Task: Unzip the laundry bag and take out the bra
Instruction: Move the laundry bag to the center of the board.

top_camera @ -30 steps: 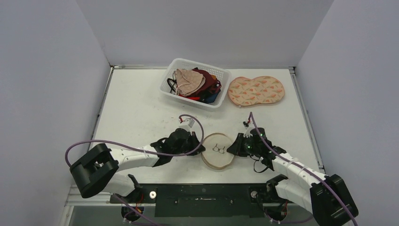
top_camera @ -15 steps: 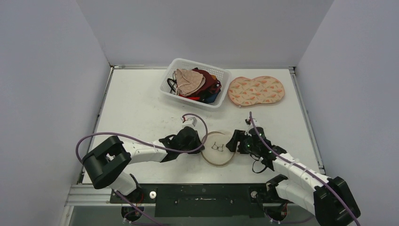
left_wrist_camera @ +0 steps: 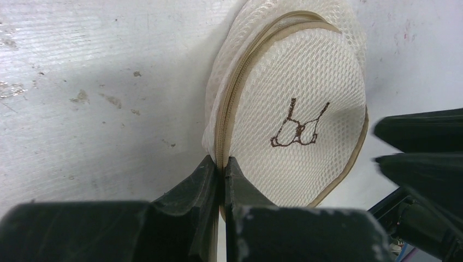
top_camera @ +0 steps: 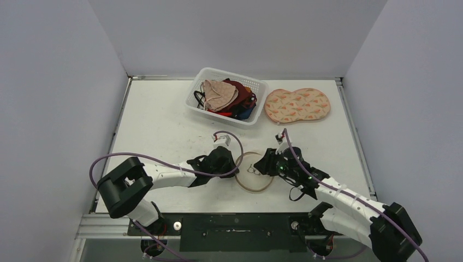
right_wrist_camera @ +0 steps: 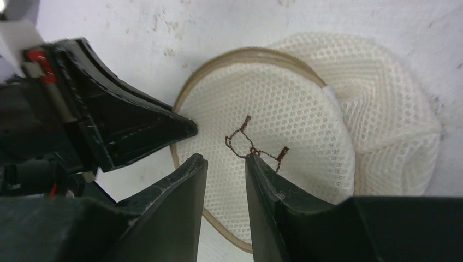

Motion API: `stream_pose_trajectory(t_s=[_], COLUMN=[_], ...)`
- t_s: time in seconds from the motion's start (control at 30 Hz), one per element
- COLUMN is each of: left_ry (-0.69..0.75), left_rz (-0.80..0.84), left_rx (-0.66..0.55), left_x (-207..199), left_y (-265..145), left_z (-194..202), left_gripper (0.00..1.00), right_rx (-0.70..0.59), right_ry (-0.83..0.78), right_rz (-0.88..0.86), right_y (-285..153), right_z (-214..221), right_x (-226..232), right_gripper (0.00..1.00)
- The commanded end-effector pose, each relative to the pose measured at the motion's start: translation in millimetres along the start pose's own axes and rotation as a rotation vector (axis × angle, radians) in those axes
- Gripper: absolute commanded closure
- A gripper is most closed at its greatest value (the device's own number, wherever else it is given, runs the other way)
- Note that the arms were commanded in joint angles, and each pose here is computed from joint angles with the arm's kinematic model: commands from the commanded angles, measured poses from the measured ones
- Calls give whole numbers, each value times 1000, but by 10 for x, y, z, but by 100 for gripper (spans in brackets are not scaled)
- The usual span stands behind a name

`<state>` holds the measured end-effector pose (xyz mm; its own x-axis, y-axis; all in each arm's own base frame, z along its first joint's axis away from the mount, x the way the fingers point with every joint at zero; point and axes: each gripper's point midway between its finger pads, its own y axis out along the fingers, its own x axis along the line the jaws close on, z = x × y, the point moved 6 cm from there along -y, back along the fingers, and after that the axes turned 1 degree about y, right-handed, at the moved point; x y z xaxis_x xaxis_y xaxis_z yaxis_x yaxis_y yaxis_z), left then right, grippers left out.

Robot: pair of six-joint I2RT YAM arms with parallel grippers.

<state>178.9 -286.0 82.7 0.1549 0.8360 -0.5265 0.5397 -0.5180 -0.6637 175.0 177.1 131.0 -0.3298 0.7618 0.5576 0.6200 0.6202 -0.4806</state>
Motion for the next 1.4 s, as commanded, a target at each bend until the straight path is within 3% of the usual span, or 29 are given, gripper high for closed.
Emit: stream_pose_trajectory(t_s=[0.0,0.43,0.53,0.63,0.77,0.9,1.07,1.37], left_ry=[5,12,11,7,10,15,-7,-37], left_rz=[36,21,31,42,54,46,70,88], left_rx=[-18,8,5,-5,-24,-80,-160,-222], left_x=[-167,-111,-120,-139,-189,-169,-79,57], left_y=[39,121,72,-33,-260,-547,-831,-1136], left_z=[-59,49,46,21,-48,-129,-194,-179], left_gripper=[100,100,87,58,38,29,26,18], right_rx=[-8,34,41,16,-25,-103,-207,-209], right_ry=[38,98,105,122,159,220,236,241], right_rz=[-73,175,222,254,349,433,505,548], right_y=[171,296,285,288,287,293,412,853], right_z=[100,550,610,561,477,324,-22,-323], right_x=[18,-557,-657,-679,-790,-949,-1084,-1240], right_gripper=[67,68,68,67,67,67,67,67])
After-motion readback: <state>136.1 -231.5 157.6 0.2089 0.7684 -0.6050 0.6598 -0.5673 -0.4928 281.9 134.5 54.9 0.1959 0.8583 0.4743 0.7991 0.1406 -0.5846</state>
